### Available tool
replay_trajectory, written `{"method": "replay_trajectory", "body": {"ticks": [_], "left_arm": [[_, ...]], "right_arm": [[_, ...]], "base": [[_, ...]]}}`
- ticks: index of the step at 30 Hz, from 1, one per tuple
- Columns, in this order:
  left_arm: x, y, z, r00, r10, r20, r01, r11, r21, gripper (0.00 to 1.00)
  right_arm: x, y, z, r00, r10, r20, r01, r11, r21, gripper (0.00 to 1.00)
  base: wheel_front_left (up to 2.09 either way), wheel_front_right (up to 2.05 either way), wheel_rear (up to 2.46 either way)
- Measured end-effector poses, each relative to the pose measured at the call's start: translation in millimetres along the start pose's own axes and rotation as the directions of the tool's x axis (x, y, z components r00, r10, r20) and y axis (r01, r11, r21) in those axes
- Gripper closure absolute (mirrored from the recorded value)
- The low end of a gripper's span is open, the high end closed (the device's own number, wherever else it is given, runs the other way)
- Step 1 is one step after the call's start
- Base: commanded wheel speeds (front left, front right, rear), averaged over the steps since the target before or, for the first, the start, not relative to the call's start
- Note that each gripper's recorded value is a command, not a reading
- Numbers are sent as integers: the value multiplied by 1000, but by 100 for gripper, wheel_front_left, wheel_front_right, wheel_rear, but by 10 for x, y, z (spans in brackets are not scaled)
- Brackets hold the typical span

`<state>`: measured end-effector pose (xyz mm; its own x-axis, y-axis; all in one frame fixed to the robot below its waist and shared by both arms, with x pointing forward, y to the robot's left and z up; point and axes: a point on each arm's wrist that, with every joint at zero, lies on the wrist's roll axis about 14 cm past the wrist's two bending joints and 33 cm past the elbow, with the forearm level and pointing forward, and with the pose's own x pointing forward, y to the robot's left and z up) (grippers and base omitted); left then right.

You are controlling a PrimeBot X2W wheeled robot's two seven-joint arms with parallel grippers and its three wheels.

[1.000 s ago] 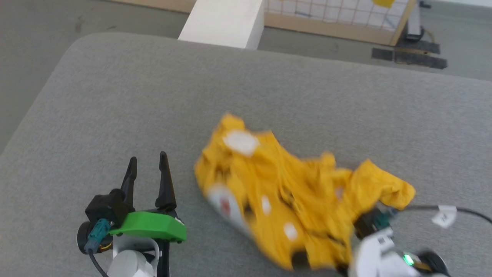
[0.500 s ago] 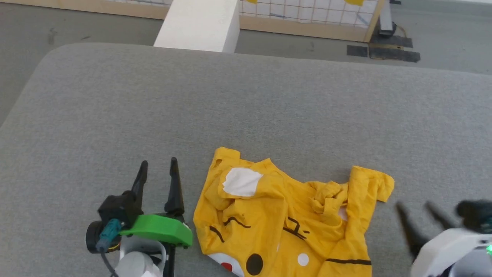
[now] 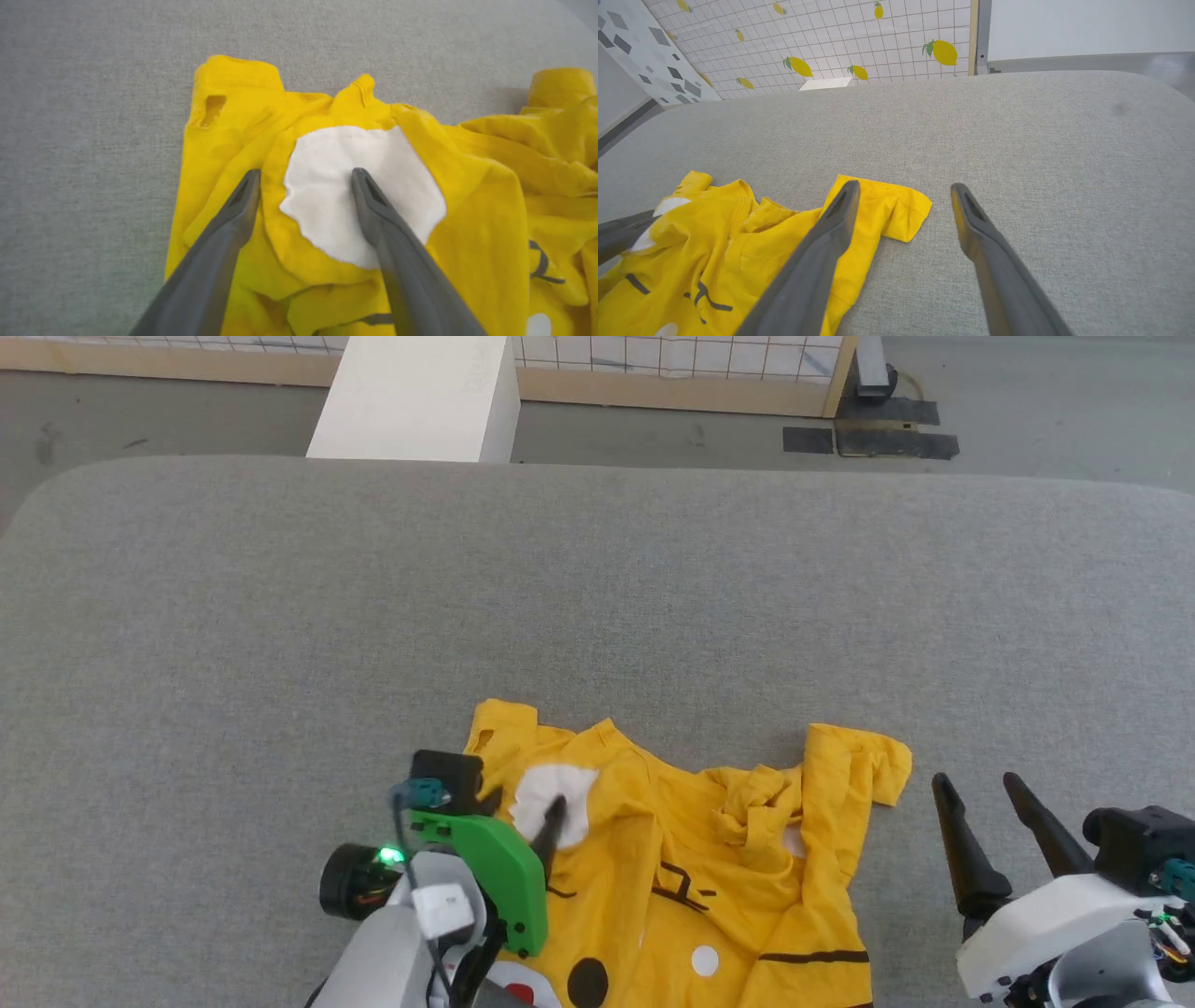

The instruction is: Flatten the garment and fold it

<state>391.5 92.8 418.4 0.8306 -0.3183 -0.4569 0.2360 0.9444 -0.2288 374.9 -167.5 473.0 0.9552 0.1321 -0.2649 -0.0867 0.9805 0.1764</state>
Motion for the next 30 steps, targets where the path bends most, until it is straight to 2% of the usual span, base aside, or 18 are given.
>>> {"method": "replay_trajectory", "body": {"ticks": [5,7,8,11,13,17,21,23,26,27,28,29,30], "left_arm": [[-14,-113,-141,988,-43,-146,45,999,6,2],[-19,-172,-108,986,-65,-152,67,998,5,77],[-22,-206,-102,984,-78,-157,80,997,7,100],[-43,-274,-139,975,-108,-193,115,993,23,100],[-46,-291,-66,980,-119,-161,127,991,37,100],[-34,-101,563,990,-63,125,56,997,58,100],[-158,375,1127,928,88,362,-121,990,68,100],[-237,657,1204,898,184,398,-219,975,43,100],[-354,1072,1116,863,336,378,-355,935,-22,100],[-488,1410,760,837,472,277,-466,880,-91,100],[-517,1467,612,836,497,230,-487,867,-106,100],[-553,1514,418,838,520,168,-504,854,-127,90],[-585,1533,240,841,530,112,-514,846,-146,35]], "right_arm": [[21,28,-18,1000,9,-6,-9,1000,3,0],[31,37,-21,1000,12,-7,-12,1000,6,0],[35,44,-25,1000,14,-8,-14,1000,6,0],[44,69,-39,1000,23,-12,-22,1000,16,0],[52,80,-48,1000,26,-15,-26,999,19,0],[87,99,-52,999,34,-17,-33,999,23,0],[116,137,-84,999,46,-28,-45,999,25,0],[128,151,-93,998,51,-31,-50,998,26,0],[141,174,-92,998,58,-30,-57,998,26,0],[144,182,-99,998,60,-33,-59,998,27,0],[145,182,-104,998,60,-36,-59,998,27,0],[145,181,-108,997,60,-39,-59,998,26,0],[146,181,-112,997,60,-42,-59,998,27,0]], "base": [[0,0,0],[0,0,0],[0,0,0],[0,0,0],[0,0,0],[0,0,0],[0,0,0],[0,0,0],[0,0,0],[0,0,0],[0,0,0],[0,0,0],[0,0,0]]}}
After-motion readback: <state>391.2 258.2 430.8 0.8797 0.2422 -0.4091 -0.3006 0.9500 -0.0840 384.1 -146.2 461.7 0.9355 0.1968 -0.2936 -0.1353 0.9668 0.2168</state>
